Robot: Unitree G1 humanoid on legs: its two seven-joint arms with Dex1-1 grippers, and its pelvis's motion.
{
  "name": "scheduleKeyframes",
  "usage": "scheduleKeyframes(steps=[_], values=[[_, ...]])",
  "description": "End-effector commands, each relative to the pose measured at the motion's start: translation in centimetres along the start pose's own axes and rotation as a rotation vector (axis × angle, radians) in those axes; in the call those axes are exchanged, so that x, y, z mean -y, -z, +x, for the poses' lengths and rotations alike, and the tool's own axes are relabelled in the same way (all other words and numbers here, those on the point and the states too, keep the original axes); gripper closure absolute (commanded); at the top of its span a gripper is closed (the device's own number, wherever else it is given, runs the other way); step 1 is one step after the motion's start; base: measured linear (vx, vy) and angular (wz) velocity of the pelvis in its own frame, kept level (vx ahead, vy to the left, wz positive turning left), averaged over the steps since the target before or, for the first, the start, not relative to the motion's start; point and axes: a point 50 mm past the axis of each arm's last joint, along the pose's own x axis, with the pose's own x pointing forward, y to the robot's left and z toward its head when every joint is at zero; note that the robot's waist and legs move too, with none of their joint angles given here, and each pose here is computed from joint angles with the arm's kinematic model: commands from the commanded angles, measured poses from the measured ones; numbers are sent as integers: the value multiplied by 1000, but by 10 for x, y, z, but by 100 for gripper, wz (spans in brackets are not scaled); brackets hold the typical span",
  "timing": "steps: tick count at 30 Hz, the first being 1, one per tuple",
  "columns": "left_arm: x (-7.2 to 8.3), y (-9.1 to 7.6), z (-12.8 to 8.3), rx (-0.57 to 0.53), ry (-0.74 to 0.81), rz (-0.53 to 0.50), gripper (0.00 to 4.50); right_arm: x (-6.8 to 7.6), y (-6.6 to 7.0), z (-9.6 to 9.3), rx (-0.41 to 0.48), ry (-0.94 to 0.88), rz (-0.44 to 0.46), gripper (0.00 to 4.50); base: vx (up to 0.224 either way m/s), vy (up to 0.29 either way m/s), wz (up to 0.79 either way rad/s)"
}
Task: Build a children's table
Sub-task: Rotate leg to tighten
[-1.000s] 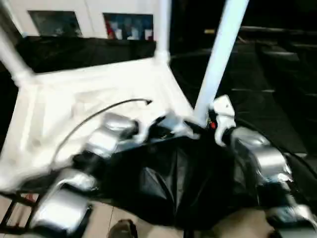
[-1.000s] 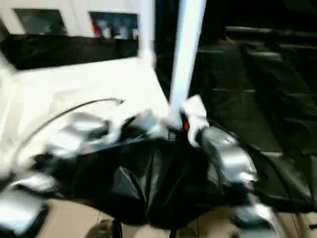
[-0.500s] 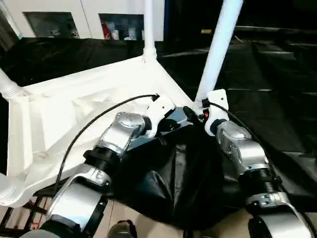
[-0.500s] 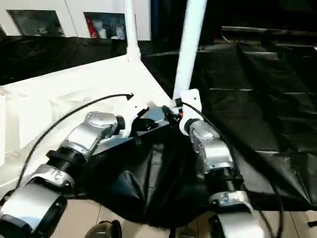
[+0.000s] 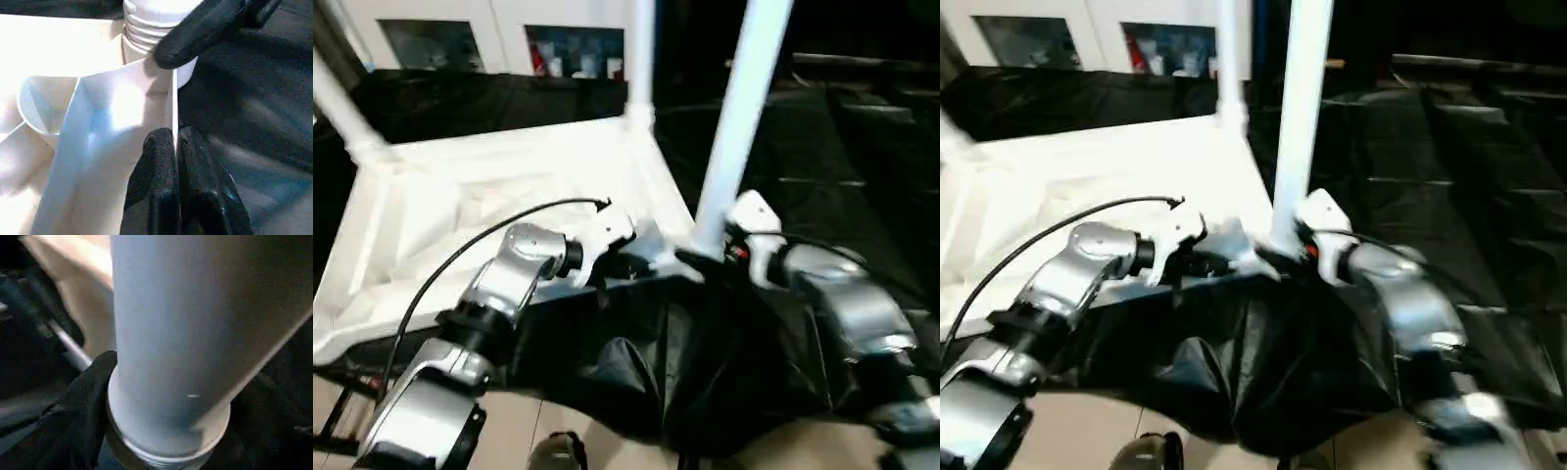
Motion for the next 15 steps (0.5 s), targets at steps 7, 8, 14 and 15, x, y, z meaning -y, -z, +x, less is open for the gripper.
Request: scheduleKeyframes(steps=[7, 8, 14, 15], values=[[13, -13, 2, 87, 154, 54, 450, -4, -3, -5, 6, -59, 8, 161, 0, 0, 0], [12, -12, 2, 83, 145, 52, 450, -5, -2, -4, 3, -64, 11, 164, 0, 0, 0], [-4, -13, 8, 57, -31, 3, 450, -2, 7, 7, -14, 63, 66, 176, 0, 0, 0], [-6, -14, 9, 55, -60, -9, 450, -1, 7, 9, -12, 100, 85, 176, 0, 0, 0]])
